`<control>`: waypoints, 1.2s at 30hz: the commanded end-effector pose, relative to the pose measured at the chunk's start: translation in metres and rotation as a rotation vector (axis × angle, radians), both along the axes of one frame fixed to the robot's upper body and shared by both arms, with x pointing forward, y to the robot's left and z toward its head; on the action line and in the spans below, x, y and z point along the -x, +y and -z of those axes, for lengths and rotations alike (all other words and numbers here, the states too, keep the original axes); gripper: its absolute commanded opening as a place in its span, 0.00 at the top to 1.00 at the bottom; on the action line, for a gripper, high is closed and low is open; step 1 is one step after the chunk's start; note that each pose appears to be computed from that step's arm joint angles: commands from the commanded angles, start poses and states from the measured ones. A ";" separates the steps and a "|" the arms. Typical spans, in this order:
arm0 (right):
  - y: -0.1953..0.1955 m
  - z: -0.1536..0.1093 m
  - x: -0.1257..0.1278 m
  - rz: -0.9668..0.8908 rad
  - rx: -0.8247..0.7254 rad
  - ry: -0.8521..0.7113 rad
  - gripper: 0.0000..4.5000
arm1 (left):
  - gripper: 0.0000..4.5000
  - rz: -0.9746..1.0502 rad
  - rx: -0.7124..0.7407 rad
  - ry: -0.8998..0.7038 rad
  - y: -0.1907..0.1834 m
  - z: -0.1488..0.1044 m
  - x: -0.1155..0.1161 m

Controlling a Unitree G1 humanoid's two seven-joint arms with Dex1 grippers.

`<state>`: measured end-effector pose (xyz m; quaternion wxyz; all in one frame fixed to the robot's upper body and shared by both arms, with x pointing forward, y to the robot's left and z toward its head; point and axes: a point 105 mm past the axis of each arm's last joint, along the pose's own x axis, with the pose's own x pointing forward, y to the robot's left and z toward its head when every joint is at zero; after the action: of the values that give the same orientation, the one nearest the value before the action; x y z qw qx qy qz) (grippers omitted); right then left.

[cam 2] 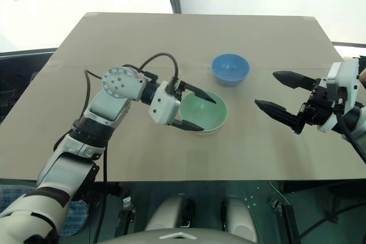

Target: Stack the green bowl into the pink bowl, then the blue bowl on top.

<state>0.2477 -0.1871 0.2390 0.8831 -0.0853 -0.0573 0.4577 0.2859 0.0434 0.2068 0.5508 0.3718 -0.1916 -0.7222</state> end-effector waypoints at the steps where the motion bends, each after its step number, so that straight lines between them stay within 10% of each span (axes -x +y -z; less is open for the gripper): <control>1: 0.002 -0.008 0.003 -0.009 0.011 -0.047 0.00 | 0.10 -0.107 0.111 0.141 0.021 -0.014 -0.002; 16: 0.021 0.005 -0.078 0.072 0.213 -0.063 0.00 | 0.10 -0.682 0.511 0.349 0.111 -0.040 -0.042; 36: 0.088 0.069 -0.187 0.109 0.538 0.035 0.00 | 0.10 -0.925 0.592 0.430 0.159 -0.023 0.007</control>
<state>0.4293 -0.1006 0.1586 0.8535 -0.2943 0.1057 0.4169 0.2854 0.2019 0.2134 0.9174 0.0781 -0.0602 -0.3855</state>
